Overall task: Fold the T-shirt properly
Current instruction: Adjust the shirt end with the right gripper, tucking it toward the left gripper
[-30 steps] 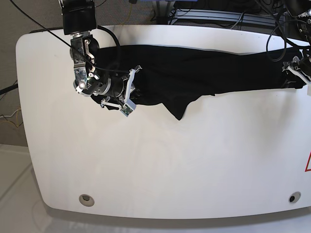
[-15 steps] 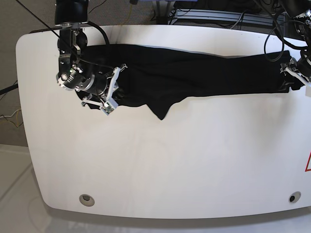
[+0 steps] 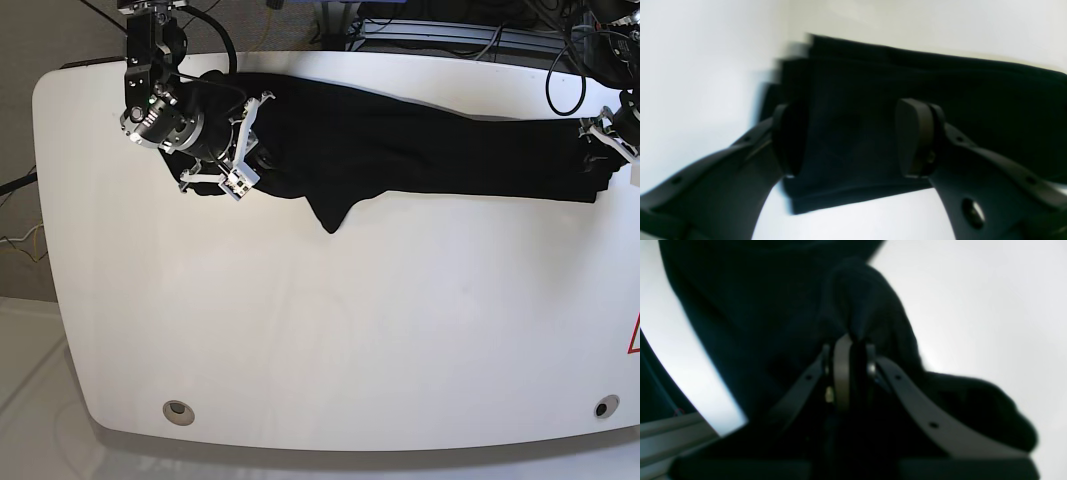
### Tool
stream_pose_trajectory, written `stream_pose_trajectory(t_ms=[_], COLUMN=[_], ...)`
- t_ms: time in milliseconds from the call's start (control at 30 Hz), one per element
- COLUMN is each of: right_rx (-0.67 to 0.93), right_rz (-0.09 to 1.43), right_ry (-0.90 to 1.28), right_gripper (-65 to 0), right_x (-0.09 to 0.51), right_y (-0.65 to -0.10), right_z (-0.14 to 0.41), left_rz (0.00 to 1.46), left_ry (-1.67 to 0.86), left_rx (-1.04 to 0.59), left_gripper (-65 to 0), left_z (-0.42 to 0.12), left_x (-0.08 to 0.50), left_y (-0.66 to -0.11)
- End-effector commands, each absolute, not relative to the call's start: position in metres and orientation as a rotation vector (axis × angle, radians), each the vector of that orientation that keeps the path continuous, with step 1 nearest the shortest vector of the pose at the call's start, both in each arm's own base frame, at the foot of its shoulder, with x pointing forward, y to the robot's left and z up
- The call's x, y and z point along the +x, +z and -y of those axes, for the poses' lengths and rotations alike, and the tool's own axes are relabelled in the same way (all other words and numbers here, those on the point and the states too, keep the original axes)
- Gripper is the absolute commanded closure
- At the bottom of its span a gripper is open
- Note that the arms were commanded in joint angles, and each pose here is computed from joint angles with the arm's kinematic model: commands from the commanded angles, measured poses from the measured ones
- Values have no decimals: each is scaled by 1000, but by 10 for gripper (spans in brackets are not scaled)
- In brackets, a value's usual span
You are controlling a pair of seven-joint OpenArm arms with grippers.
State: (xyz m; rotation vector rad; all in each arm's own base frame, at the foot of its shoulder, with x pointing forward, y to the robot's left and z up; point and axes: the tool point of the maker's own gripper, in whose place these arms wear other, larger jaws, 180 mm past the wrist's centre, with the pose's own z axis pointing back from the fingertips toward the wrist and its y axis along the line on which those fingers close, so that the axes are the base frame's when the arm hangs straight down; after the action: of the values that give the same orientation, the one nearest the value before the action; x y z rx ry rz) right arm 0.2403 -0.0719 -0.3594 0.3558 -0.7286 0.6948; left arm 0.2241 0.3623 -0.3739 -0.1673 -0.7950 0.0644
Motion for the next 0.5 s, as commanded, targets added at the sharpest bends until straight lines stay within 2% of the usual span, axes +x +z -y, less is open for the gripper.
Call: stream_pose_trajectory(t_ms=[0, 67, 133, 200, 267, 400, 467], right_rx=[360, 360, 354, 356, 357, 357, 362], right_rz=[771, 768, 783, 778, 764, 690, 519], right_ry=[703, 704, 710, 711, 718, 738, 770], right_gripper=[0, -69, -294, -364, -385, -321, -89], right_x=[248, 251, 261, 259, 257, 248, 228], right_y=[-349, -351, -347, -348, -348, -354, -368], right_z=[70, 70, 70, 70, 69, 68, 73], left_rz=[854, 856, 876, 879, 880, 889, 882], left_ry=[43, 42, 56, 58, 56, 56, 71], left_rx=[-163, -170, -186, -185, -186, -188, -198], left_gripper=[-376, -378, -381, -381, -381, -383, -373], left_z=[-367, -365, -363, -363, -362, -360, -359], left_x=[233, 235, 244, 245, 246, 251, 252], left_y=[-356, -356, -353, -353, -353, -352, -357])
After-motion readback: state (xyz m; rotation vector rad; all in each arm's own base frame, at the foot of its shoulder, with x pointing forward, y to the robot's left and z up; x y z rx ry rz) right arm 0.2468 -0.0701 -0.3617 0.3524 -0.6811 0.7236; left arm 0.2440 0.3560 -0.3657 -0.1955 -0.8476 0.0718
